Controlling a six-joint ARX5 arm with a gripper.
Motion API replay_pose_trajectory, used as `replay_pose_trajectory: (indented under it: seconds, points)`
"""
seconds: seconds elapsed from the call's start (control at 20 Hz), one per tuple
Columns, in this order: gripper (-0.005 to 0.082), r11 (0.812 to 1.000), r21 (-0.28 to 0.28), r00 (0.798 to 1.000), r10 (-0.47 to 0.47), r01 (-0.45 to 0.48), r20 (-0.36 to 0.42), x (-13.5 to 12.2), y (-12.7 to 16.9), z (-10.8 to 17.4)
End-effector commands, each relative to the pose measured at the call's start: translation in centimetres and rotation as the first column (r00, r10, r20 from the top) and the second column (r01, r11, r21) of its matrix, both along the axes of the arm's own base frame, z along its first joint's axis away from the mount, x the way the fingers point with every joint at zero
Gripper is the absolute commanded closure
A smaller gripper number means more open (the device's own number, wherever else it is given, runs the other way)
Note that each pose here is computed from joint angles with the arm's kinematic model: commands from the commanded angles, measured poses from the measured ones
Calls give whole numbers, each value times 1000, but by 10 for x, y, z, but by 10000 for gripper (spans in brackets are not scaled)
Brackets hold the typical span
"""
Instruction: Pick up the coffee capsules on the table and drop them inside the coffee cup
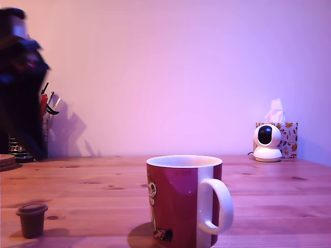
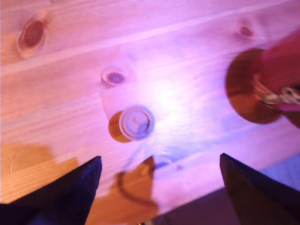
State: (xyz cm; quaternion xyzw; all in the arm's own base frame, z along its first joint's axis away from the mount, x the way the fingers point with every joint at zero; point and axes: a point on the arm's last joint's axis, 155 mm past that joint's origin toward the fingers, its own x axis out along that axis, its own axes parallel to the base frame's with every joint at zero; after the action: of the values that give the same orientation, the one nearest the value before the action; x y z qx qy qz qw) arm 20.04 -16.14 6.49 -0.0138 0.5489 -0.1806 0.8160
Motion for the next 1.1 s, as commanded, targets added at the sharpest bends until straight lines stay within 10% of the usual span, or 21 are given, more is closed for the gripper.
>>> replay_pose_trajectory:
  seconds: [0.0, 1.05]
  points:
    - [39, 1000, 28, 1000, 6, -5, -16, 2, -1, -8]
    - [45, 991, 132, 996, 14, -3, -84, 23, -9, -67]
